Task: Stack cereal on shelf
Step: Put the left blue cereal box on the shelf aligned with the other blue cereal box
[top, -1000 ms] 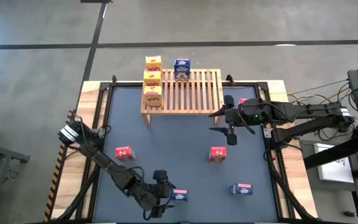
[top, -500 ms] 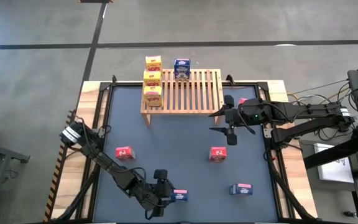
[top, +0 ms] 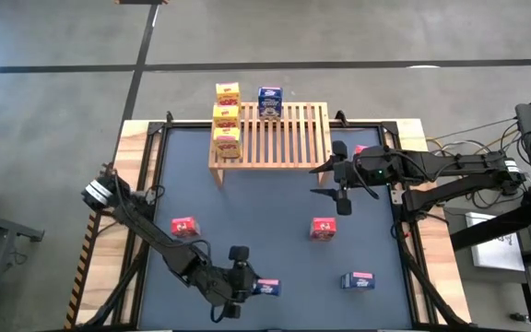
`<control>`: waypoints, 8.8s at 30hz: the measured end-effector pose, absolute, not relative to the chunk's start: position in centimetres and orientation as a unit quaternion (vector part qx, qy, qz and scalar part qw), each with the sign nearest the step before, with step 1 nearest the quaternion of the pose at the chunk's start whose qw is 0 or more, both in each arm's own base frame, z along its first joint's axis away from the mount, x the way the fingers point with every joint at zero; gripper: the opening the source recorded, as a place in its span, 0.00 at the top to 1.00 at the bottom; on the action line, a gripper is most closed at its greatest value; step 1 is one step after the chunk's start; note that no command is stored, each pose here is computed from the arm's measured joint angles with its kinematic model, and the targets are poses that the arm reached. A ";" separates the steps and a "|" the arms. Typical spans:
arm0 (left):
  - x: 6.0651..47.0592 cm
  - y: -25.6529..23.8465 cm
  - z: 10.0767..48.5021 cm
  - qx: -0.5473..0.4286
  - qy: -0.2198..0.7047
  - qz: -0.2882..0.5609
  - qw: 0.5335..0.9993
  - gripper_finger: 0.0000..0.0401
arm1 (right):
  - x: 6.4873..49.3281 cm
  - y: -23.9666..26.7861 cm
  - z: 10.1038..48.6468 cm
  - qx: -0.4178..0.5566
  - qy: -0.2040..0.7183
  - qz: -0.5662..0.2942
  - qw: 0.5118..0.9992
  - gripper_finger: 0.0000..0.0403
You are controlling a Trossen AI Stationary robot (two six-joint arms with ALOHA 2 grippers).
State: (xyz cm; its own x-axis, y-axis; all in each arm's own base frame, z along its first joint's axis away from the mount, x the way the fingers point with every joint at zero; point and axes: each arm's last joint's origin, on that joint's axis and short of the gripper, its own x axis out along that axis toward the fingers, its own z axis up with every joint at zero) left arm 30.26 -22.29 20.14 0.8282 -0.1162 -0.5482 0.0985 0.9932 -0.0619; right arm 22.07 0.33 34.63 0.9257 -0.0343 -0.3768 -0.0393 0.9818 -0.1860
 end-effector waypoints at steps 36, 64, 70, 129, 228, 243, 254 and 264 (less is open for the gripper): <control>27.4 -7.3 32.9 0.081 0.204 -0.023 0.975 0.63 | 20.4 0.3 36.3 -0.092 0.142 -0.004 0.986 0.44; 25.6 -5.0 35.3 0.097 0.173 -0.010 0.980 0.63 | 20.5 0.3 36.3 -0.098 0.138 -0.004 0.986 0.44; 25.4 -5.0 35.3 0.096 0.173 -0.010 0.980 0.63 | 20.5 0.3 36.4 -0.096 0.136 -0.004 0.986 0.44; 24.8 3.6 36.5 0.054 0.143 0.021 0.988 0.63 | 31.9 -3.6 37.1 -0.099 0.069 -0.035 0.992 0.22; 12.5 1.7 34.6 0.008 0.002 0.049 0.999 0.31 | 30.5 -21.5 25.7 -0.017 -0.039 0.002 0.999 0.63; 12.5 1.7 34.6 0.008 0.003 0.048 0.999 0.31 | 30.7 -22.0 25.0 -0.023 -0.022 -0.001 1.000 0.63; 12.5 1.7 34.5 0.008 0.006 0.048 0.999 0.31 | 30.6 -21.9 24.8 -0.016 -0.004 -0.003 1.000 0.49; 12.5 1.7 34.5 0.008 0.007 0.048 0.999 0.31 | 29.1 -20.7 27.4 -0.023 0.016 -0.008 1.000 0.44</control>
